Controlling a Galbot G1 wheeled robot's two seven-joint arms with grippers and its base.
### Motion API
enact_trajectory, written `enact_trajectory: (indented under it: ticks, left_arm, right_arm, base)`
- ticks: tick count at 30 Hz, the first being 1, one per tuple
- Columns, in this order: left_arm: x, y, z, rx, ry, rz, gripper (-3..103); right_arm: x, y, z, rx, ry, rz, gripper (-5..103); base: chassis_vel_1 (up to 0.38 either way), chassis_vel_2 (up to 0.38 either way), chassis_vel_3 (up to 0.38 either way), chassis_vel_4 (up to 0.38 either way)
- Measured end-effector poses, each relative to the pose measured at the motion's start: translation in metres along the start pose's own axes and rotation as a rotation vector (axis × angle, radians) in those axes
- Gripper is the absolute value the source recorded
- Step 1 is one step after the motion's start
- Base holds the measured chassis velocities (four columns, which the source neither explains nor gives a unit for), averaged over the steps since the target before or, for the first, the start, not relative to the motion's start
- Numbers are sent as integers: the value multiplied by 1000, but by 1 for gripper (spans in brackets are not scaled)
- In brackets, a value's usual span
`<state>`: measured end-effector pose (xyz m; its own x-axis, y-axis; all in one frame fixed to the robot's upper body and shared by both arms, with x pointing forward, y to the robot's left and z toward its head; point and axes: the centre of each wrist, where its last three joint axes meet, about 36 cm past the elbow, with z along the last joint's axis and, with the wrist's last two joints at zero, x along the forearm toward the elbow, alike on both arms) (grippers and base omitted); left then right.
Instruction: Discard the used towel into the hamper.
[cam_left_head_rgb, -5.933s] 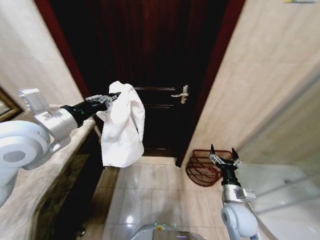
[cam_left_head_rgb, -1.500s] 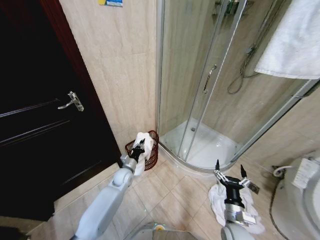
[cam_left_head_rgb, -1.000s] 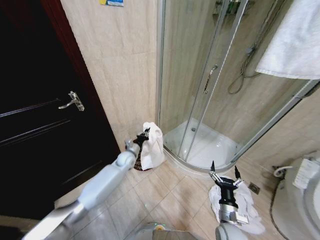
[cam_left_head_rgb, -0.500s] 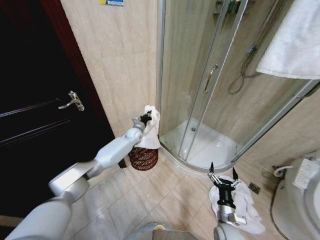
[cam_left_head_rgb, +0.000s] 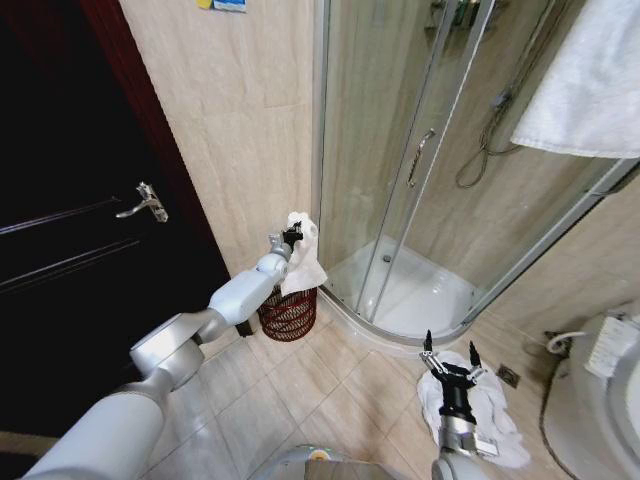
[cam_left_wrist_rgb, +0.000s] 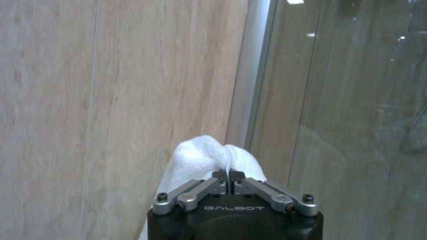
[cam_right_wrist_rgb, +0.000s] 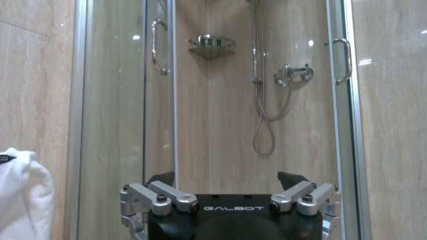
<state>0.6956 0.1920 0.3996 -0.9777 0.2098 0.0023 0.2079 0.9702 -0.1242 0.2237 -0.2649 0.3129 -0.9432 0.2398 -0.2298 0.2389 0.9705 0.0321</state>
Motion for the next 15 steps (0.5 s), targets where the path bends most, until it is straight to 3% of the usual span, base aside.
enact_trajectory:
  ticks: [7, 15]
  left_arm:
    - [3, 17, 29, 8, 18, -45, 1]
    - [39, 28, 78, 4, 83, -79, 1]
  right_arm:
    - [8, -1, -2, 15, 14, 2, 100]
    - [15, -2, -14, 43, 18, -8, 100]
  base:
    - [0, 0, 0, 0]
    - [0, 0, 0, 0]
